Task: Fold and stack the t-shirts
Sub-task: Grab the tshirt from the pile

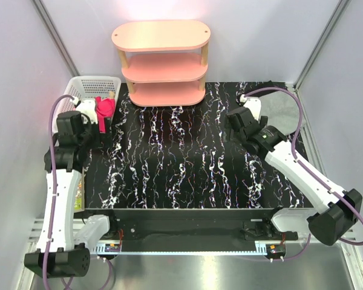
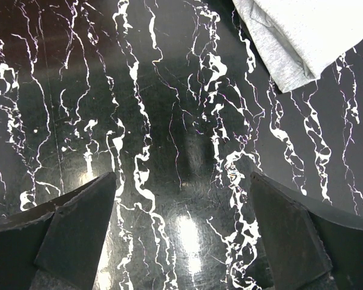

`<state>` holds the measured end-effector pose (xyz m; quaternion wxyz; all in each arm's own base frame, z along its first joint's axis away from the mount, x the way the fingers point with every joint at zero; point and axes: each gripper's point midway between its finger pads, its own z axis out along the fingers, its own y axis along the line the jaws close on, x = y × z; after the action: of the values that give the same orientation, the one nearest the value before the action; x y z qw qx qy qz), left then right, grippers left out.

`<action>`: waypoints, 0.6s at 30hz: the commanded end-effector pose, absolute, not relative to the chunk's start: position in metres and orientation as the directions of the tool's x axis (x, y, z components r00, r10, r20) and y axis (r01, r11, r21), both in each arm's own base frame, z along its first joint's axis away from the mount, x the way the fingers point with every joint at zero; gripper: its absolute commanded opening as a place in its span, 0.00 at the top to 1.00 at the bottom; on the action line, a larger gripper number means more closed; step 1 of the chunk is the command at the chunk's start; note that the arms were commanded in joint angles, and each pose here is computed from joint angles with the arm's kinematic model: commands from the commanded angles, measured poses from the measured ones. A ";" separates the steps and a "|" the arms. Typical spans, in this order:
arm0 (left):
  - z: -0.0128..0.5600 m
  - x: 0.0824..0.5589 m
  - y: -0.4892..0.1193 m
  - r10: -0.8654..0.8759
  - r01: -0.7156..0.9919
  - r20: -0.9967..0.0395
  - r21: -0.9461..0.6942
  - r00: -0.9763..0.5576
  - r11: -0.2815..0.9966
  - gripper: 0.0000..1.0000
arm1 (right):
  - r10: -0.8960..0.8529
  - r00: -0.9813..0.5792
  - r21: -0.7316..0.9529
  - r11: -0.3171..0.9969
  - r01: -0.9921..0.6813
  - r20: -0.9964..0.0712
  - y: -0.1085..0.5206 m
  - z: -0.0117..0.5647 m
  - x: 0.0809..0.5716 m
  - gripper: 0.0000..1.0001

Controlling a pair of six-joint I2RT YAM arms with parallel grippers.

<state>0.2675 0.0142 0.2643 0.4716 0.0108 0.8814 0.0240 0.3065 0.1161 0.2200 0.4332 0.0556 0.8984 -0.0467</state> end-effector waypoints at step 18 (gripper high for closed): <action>0.254 0.426 0.057 0.059 -0.157 -0.814 0.181 -0.577 0.971 0.16 | 0.188 -0.546 0.206 0.978 0.029 -0.817 0.129 0.248 0.274 0.00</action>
<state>0.3951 0.0542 0.2440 0.4389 -0.0329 0.8913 0.1092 0.2766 0.1200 0.2411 0.4658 0.0567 0.8817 0.0499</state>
